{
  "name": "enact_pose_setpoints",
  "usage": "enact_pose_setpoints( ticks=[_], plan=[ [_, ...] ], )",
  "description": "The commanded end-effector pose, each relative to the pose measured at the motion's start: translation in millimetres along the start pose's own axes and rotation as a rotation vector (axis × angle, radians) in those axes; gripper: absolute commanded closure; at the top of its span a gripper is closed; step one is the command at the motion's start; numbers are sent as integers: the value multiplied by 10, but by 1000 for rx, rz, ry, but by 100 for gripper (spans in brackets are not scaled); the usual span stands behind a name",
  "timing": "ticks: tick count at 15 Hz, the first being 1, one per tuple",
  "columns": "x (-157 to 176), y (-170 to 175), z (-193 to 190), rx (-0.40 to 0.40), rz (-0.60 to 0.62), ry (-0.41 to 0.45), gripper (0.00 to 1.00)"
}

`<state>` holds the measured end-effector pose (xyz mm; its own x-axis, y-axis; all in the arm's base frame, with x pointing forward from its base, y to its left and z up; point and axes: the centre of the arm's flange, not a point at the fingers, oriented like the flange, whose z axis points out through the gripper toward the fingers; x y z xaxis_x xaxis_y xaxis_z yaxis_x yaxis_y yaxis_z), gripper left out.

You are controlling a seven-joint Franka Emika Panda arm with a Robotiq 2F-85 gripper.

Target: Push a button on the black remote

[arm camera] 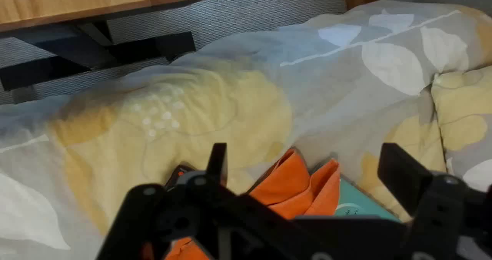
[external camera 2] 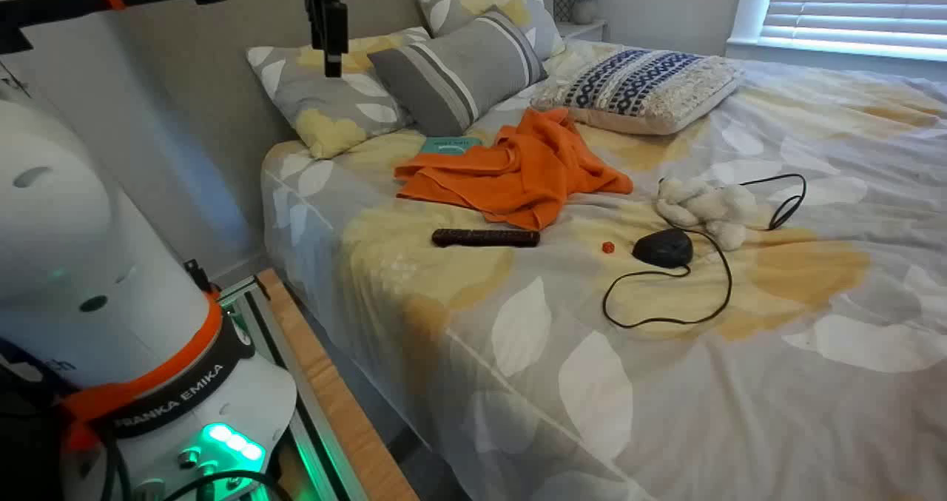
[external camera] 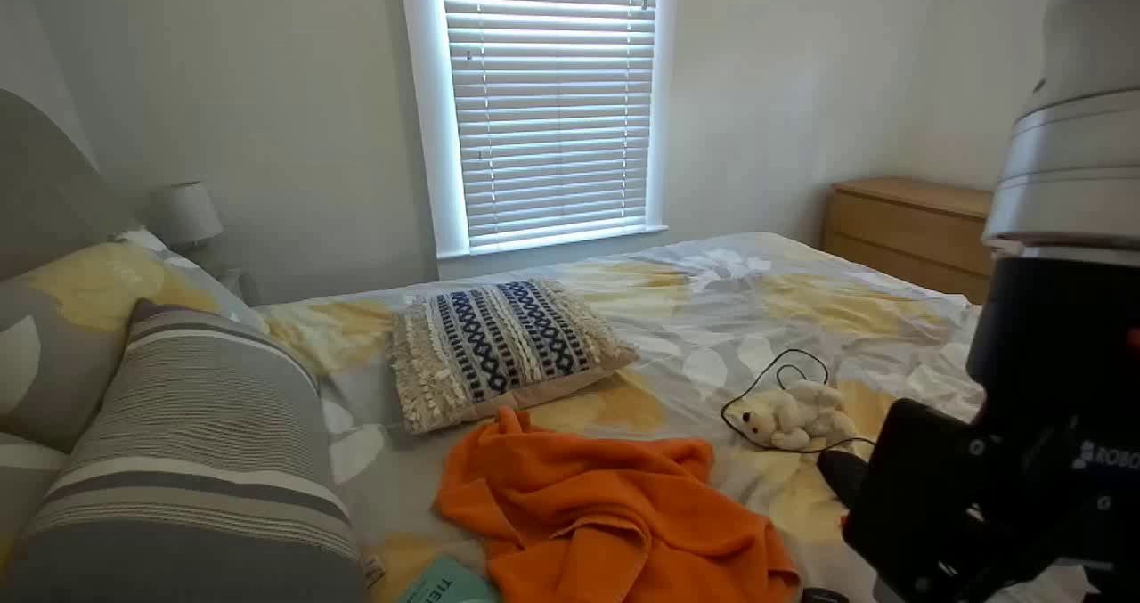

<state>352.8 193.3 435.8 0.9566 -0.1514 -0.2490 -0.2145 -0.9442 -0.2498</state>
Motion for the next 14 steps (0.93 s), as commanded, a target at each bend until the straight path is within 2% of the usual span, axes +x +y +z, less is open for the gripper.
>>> enact_pose_setpoints(
  ticks=[1,12,14],
  plan=[
    [0,0,0,0,0,0,0],
    [0,0,0,0,0,0,0],
    [116,63,75,-27,23,52,0]
  ],
)
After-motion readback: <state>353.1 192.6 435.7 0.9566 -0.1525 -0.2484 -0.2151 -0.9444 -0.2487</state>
